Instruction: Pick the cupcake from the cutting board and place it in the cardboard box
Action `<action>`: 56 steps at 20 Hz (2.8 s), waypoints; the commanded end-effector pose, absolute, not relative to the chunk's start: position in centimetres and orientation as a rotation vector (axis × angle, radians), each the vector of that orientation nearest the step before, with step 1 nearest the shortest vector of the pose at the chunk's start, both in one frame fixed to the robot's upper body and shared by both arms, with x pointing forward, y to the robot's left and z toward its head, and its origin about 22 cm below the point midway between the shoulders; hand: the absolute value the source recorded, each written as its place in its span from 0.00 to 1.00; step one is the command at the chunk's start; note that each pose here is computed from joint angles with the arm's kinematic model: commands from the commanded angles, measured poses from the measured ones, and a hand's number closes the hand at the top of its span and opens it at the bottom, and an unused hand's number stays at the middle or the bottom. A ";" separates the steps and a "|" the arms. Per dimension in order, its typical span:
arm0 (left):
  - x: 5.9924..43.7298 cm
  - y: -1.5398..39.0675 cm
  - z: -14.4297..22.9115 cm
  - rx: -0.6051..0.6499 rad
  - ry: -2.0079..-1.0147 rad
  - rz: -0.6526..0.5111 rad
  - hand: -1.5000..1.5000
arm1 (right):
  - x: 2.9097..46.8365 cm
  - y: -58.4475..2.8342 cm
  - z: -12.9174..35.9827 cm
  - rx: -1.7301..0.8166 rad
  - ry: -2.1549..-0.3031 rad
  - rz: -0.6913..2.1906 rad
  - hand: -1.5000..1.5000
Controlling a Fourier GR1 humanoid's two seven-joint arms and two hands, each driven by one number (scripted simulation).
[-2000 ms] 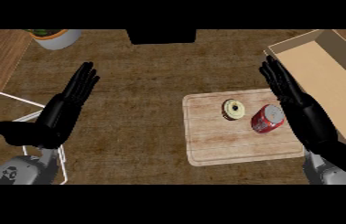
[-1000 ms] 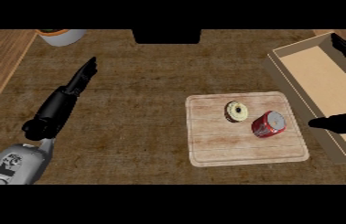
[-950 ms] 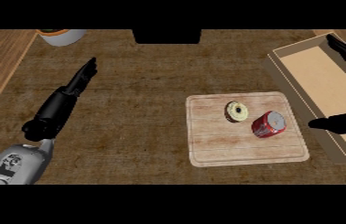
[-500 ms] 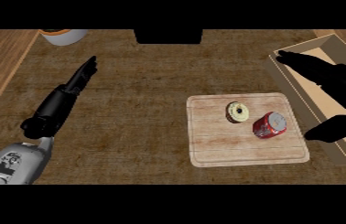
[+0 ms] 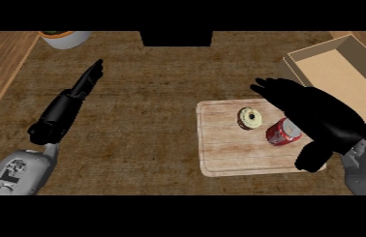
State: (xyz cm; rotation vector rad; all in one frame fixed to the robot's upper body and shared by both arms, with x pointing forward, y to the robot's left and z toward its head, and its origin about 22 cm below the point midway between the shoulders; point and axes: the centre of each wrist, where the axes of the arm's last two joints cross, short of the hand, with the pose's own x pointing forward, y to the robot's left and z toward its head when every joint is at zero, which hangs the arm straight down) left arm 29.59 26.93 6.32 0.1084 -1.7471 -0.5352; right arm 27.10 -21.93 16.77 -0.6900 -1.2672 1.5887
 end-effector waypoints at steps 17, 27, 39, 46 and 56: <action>28.5 27.5 6.9 0.100 -1.746 -0.525 0.50 | 28.0 -17.9 11.7 -0.819 -1.090 1.579 0.00; 28.6 26.2 5.7 0.088 -1.739 -0.542 0.50 | 30.8 -17.2 9.2 -0.858 -1.023 1.608 0.00; 28.9 28.7 7.1 0.096 -1.748 -0.518 0.50 | 32.2 -17.0 7.6 -0.784 -1.024 1.612 0.00; 30.0 26.5 7.2 0.088 -1.746 -0.523 0.50 | 32.2 -17.0 4.6 -0.875 -0.968 1.591 0.00; 29.4 28.1 6.3 0.105 -1.758 -0.520 0.50 | 33.2 -19.7 1.3 -0.793 -1.025 1.704 1.00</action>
